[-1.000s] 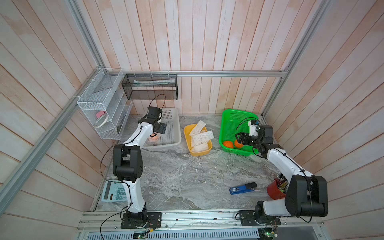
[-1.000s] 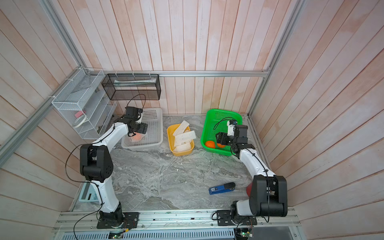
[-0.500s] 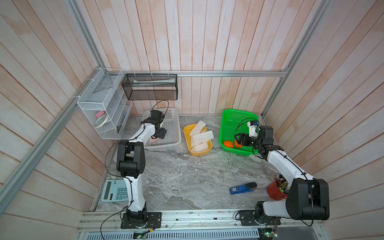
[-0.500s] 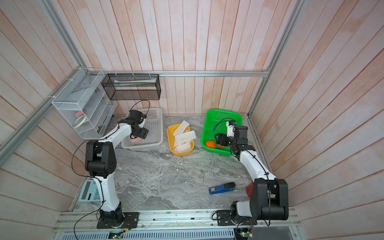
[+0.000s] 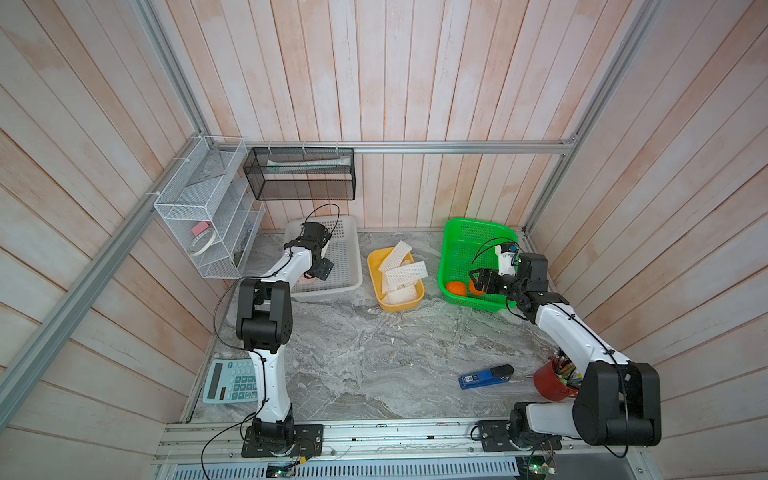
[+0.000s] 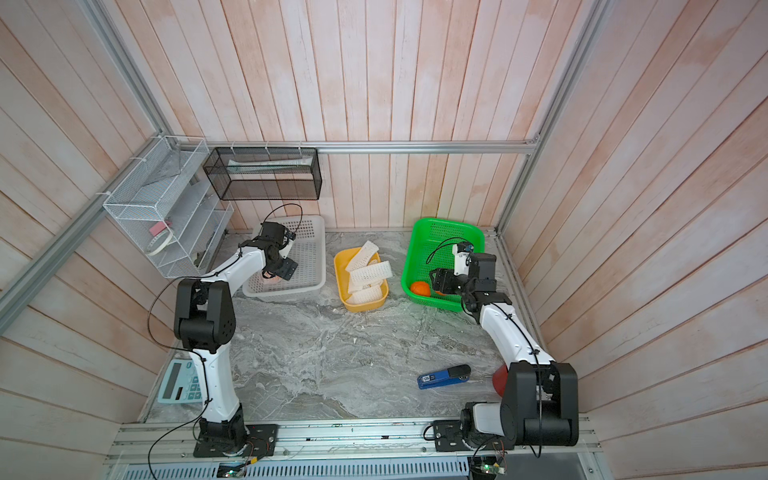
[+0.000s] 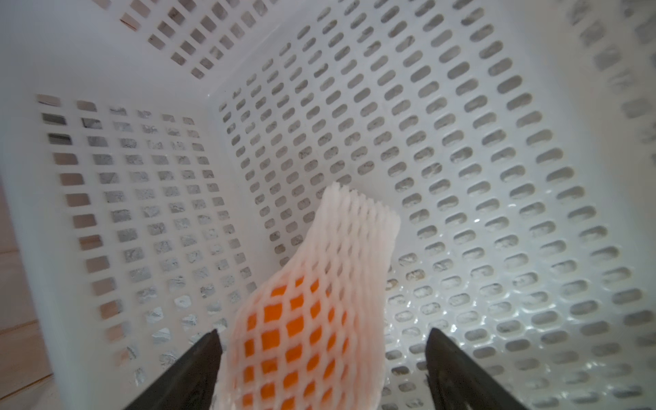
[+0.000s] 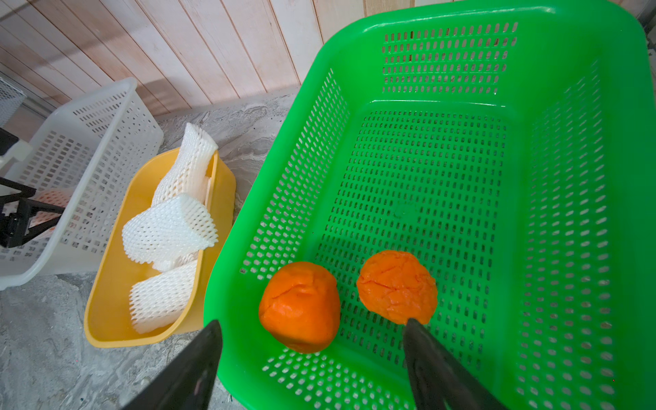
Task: Remove foam nets from oranges
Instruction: Pick up the orange from the basket.
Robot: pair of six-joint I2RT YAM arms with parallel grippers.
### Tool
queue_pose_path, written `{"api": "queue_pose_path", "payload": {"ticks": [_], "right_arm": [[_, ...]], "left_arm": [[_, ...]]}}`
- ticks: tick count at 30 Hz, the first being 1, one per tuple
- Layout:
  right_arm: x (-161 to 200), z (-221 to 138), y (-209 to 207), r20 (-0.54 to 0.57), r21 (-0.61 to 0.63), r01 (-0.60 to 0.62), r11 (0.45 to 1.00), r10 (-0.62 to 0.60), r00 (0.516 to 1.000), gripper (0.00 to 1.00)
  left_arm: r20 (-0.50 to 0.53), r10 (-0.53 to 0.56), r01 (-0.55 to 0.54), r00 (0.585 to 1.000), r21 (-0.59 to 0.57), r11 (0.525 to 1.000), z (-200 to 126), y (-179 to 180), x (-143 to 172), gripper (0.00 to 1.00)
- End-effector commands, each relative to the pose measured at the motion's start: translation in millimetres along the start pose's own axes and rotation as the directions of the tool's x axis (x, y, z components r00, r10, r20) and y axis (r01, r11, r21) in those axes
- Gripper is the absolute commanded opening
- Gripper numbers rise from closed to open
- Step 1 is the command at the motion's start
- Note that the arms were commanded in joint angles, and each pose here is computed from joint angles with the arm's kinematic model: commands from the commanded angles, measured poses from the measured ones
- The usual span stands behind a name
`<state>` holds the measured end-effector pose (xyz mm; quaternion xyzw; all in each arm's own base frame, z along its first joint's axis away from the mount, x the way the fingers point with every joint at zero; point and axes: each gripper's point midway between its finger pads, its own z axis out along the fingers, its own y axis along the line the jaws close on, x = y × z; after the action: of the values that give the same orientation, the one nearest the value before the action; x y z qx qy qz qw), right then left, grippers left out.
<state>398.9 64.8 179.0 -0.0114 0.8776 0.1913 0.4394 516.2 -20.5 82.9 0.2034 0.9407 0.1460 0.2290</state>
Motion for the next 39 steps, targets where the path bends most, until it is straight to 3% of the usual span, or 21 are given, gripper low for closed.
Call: {"api": "queue_pose_path", "payload": {"ticks": [1,14,23,26,33,39], "right_arm": [[3.9,-4.9,5.6,-0.005,-0.015,0.016,1.0,-0.016,1.0,0.8],[1.8,-6.5,8.0,0.002,-0.025,0.006,1.0,-0.006,1.0,0.8],[-3.8,-9.3,11.5,0.02,-0.035,-0.002,0.999,0.003,1.0,0.8],[-5.4,-10.8,11.5,0.026,-0.031,-0.004,1.0,0.005,1.0,0.8],[-19.4,-19.1,23.5,0.084,-0.071,0.0,0.997,0.006,0.996,0.8],[-37.9,-32.5,76.5,0.175,-0.229,0.102,0.968,-0.062,0.983,0.8]], "left_arm": [[-0.02,0.006,-0.006,1.0,0.002,1.0,7.4,2.7,3.0,0.92],[-0.076,-0.071,0.072,0.995,0.002,0.997,25.5,4.7,21.6,0.93],[-0.1,-0.138,0.143,0.985,0.041,0.989,29.5,1.8,33.0,0.81],[-0.089,-0.167,0.172,0.982,0.047,0.984,26.2,4.9,31.1,0.73],[0.036,-0.238,0.234,0.971,0.088,0.968,-3.9,12.8,5.4,0.69],[0.226,-0.319,0.272,0.921,0.214,0.938,-59.1,14.5,-31.9,0.69]]}}
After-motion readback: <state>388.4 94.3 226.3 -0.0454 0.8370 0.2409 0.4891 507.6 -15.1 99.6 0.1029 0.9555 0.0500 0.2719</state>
